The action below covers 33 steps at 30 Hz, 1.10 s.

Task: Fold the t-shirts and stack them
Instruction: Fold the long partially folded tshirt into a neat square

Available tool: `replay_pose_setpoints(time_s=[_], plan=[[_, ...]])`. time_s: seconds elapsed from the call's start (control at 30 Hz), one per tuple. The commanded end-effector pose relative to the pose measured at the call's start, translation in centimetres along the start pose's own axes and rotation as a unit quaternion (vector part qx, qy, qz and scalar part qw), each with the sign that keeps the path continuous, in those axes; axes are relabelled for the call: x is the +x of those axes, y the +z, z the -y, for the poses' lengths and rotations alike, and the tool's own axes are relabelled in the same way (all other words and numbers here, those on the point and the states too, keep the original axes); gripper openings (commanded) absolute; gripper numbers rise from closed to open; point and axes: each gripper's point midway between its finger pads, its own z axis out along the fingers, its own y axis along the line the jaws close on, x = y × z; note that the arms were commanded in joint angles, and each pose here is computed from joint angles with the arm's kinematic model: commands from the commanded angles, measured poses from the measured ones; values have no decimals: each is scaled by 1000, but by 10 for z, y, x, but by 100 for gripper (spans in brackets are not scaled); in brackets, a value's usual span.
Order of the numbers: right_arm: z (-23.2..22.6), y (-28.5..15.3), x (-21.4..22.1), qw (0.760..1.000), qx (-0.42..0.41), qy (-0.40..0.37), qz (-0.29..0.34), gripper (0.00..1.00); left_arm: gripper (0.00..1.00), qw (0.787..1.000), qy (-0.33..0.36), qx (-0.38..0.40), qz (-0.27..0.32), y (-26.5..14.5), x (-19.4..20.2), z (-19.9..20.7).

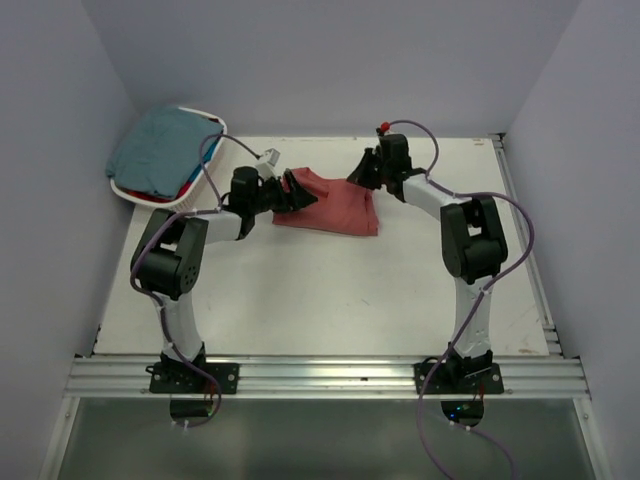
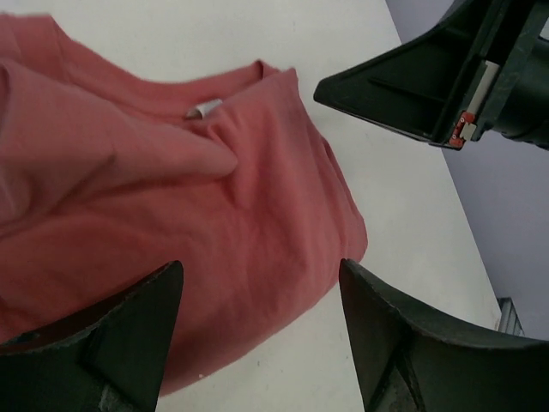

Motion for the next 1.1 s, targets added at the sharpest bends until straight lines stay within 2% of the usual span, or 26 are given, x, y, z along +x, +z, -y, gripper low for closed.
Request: replay_pose_setpoints(time_s=[0.0,0.1,0.27,0.4,0.57,0.77,1.07], plan=[[4,-1,36,998,3,30,-45,0,76,999,16,46,-1,0,16,22],[17,-2,62,997,24,38,-66,0,76,999,13,43,-12,1,32,20],[49,-8,92,991,95,35,-90,0,76,999,4,14,-31,14,52,-8],[87,-19,103,978,183,22,-96,0,74,999,-16,-1,-47,19,67,-24],[109,-43,106,966,243,3,-85,0,72,997,-41,-32,-59,4,88,-35],[117,-66,119,963,255,-9,-91,0,69,991,-77,-66,-84,-27,132,-35],[125,-103,136,960,265,-17,-94,0,66,981,-121,-68,-133,-71,203,-2]])
